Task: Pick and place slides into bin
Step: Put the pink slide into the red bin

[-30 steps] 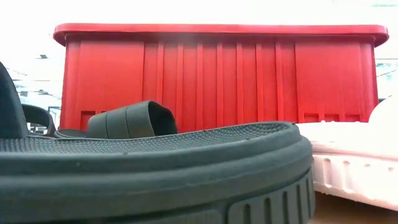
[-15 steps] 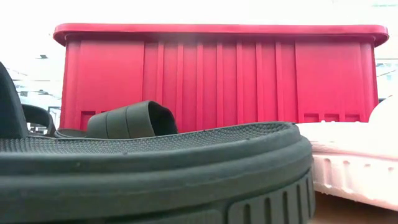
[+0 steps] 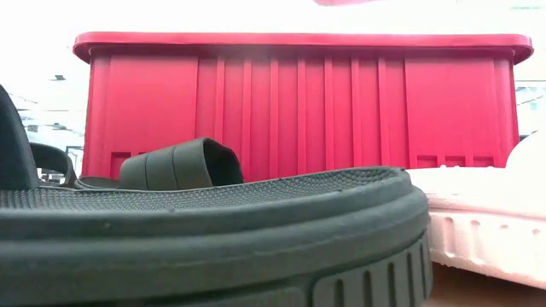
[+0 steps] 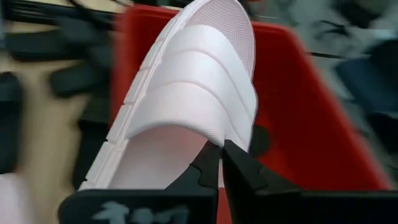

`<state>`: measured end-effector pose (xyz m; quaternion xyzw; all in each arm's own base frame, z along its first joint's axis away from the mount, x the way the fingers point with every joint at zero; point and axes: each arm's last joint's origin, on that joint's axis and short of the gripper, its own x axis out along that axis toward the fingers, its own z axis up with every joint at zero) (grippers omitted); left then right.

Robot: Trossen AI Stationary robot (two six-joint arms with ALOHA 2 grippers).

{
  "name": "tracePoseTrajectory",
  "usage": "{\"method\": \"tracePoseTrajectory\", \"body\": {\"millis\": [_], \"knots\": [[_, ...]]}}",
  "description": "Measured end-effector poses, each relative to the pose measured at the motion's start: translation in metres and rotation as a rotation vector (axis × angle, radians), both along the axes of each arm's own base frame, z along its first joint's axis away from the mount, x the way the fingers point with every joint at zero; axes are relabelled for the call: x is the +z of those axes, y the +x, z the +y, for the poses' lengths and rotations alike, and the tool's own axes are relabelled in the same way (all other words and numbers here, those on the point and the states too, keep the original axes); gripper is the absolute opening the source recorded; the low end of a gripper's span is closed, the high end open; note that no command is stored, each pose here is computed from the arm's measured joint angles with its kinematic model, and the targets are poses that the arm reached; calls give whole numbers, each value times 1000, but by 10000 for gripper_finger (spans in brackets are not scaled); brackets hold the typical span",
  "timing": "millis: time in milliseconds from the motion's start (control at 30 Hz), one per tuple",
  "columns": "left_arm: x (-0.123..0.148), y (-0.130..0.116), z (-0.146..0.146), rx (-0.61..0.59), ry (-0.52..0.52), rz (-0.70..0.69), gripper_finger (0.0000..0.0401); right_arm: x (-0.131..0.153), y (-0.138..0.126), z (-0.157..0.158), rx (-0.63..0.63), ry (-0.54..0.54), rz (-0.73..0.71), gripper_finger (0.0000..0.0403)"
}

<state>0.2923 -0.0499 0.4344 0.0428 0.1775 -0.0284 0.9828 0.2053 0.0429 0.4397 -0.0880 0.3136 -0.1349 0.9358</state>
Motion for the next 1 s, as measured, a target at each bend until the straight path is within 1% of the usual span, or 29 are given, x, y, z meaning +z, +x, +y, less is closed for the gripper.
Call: {"method": "tracePoseTrajectory", "body": {"millis": [67, 200, 267, 367, 600, 767, 1000], "knots": [[0, 0, 0, 0, 1, 0, 122, 0, 2, -13, -64, -45, 7, 0], [0, 0, 0, 0, 1, -1, 122, -3, 5, -37, -214, -99, 23, 0], [0, 0, 0, -1, 1, -1, 122, -10, 7, -49, -299, -112, 39, 0], [0, 0, 0, 0, 1, -1, 122, -27, 12, -63, -385, -98, 71, 0], [0, 0, 0, -7, 19, -2, 122, -76, 23, -91, -495, -97, 150, 0], [0, 0, 0, -9, 23, -3, 122, -109, 22, -106, -590, -67, 204, 0], [0, 0, 0, -18, 48, -4, 122, -153, 19, -115, -665, -31, 241, 0]]}}
